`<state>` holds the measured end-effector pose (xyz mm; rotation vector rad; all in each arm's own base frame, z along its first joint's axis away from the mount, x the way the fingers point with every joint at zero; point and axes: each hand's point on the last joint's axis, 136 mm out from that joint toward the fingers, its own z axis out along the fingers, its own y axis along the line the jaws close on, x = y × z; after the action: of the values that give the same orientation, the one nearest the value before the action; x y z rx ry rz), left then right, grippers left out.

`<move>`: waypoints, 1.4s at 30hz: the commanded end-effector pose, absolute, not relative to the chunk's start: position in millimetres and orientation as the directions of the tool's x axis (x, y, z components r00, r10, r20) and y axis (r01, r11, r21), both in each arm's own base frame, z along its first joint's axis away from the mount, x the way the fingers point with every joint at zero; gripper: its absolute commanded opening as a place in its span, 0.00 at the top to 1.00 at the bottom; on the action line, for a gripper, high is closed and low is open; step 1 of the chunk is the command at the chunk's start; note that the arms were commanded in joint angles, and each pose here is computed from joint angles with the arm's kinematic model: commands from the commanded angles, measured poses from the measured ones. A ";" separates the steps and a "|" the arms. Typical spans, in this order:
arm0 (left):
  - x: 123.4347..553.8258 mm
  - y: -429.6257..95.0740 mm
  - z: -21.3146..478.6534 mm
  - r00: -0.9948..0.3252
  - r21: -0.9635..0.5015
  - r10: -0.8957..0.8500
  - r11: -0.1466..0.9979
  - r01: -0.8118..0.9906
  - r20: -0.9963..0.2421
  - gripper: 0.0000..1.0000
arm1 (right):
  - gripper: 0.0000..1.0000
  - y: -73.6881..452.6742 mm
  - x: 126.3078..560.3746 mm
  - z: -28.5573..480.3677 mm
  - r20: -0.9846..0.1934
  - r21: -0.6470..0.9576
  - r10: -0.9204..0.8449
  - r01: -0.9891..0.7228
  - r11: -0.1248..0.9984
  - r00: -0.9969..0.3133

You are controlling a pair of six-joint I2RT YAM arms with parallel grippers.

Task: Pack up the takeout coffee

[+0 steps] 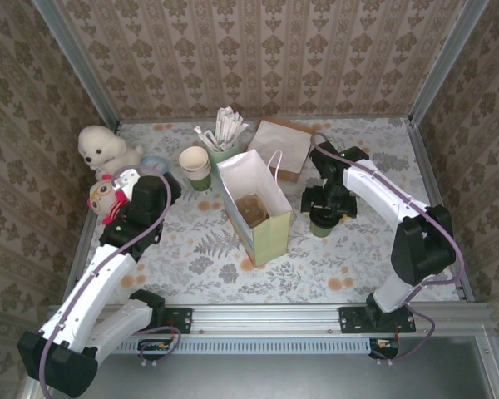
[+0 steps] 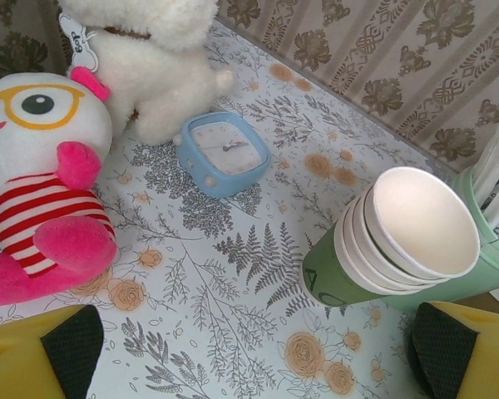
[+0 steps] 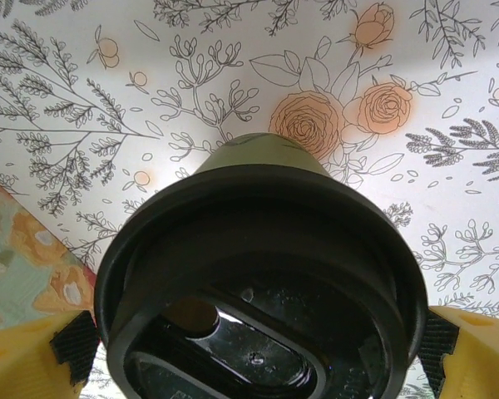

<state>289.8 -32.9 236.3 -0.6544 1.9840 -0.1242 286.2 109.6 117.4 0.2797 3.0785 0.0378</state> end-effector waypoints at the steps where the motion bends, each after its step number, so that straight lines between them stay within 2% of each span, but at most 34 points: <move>1: 292.1 -32.4 235.1 -0.349 -0.352 -0.488 0.853 -0.387 -0.800 0.00 | 0.00 107.5 279.0 116.3 -0.011 -0.021 0.179 0.179 0.984 -0.984; 15: 288.7 -29.4 229.4 -0.360 -0.341 -0.488 0.851 -0.399 -0.795 0.00 | 0.00 108.2 277.4 111.2 -0.029 -0.084 0.151 0.153 0.985 -0.988; 24: 288.5 -28.8 226.3 -0.368 -0.337 -0.487 0.852 -0.401 -0.792 0.00 | 0.00 117.0 282.0 101.2 -0.019 -0.038 0.152 0.153 0.987 -0.988; 28: 288.0 -29.0 224.3 -0.371 -0.339 -0.489 0.851 -0.400 -0.789 0.00 | 0.00 111.1 282.3 103.7 -0.028 -0.071 0.149 0.151 0.986 -0.988; 42: 290.3 -30.1 223.4 -0.374 -0.344 -0.492 0.851 -0.398 -0.786 0.00 | 0.05 111.2 282.0 99.4 -0.012 -0.068 0.135 0.135 0.989 -0.991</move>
<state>289.8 -32.6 222.6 -0.6558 2.0142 -0.1239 283.0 114.4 104.1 0.2137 3.1061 -0.0774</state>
